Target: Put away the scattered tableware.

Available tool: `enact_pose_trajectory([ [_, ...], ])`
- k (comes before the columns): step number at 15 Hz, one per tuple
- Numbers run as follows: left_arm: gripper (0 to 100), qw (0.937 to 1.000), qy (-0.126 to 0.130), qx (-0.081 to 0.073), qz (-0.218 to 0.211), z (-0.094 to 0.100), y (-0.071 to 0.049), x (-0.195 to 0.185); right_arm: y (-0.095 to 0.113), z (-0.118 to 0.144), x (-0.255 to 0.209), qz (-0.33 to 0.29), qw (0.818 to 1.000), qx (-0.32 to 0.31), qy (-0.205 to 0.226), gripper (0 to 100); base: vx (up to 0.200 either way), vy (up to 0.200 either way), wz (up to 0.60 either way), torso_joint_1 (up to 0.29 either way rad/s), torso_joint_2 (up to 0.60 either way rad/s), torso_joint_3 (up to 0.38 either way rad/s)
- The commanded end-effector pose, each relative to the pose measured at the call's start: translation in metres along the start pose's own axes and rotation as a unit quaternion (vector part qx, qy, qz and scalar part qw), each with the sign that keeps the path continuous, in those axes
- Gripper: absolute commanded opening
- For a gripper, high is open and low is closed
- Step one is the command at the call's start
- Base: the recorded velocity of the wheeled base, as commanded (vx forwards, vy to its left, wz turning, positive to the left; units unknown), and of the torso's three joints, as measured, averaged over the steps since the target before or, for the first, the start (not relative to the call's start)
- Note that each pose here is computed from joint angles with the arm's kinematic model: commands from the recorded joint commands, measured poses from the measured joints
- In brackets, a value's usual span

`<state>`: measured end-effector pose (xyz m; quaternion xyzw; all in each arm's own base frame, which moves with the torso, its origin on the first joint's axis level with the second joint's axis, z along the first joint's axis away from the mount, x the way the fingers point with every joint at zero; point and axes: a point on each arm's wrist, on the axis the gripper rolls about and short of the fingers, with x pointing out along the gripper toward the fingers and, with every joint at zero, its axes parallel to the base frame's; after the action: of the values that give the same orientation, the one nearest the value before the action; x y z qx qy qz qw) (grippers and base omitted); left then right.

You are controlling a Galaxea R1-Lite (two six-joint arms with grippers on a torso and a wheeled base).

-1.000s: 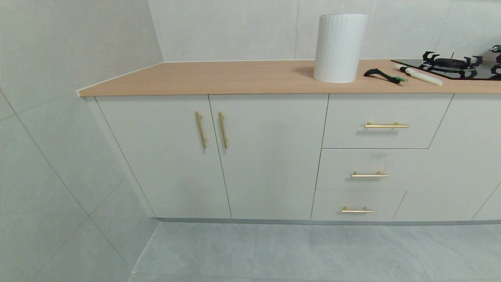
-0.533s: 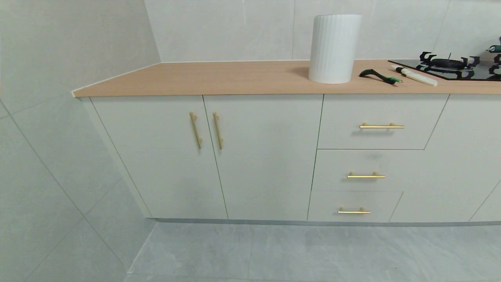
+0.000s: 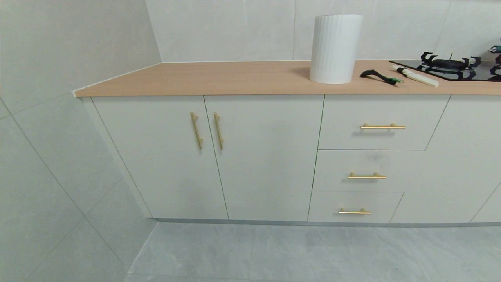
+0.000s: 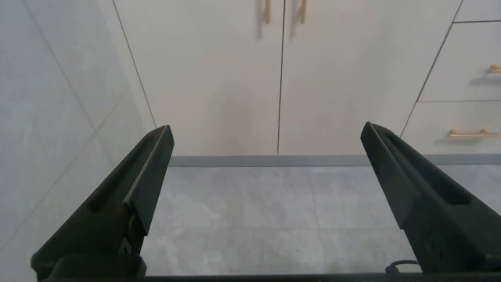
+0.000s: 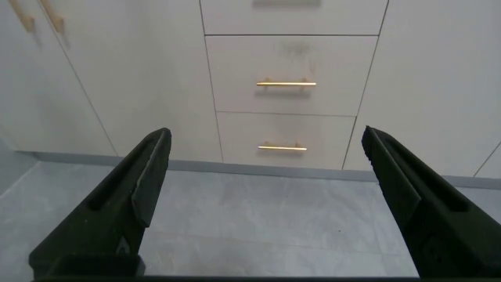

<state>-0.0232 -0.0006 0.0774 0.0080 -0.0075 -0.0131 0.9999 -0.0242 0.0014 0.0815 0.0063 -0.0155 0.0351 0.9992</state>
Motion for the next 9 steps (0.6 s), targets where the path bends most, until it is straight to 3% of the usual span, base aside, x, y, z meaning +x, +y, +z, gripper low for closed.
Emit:
enact_pose_trajectory([
  [1, 100, 1.0, 0.001, 0.0, 0.0, 0.0, 0.0, 0.0001, 0.0, 0.0002, 0.0001, 0.0, 1.0, 0.0, 0.0, 100, 0.0, -0.2, 0.0, -0.002, 0.0, 0.002],
  [2, 100, 1.0, 0.001, 0.0, 0.0, 0.0, 0.0, 0.0001, 0.0, 0.0002, 0.0001, 0.0, 1.0, 0.0, 0.0, 100, 0.0, -0.2, 0.0, 0.007, 0.01, -0.002],
  [8, 100, 1.0, 0.001, 0.0, 0.0, 0.0, 0.0, 0.0001, 0.0, 0.0002, 0.0, 0.0, 1.0, 0.0, 0.0, 100, 0.0, 0.0, 0.0, 0.0, 0.0, 0.0],
  [9, 100, 1.0, 0.001, 0.0, 0.0, 0.0, 0.0, 0.0001, 0.0, -0.0002, 0.0002, 0.0, 1.0, 0.0, 0.001, 100, 0.2, 0.0, 0.0, 0.002, 0.0, 0.002],
])
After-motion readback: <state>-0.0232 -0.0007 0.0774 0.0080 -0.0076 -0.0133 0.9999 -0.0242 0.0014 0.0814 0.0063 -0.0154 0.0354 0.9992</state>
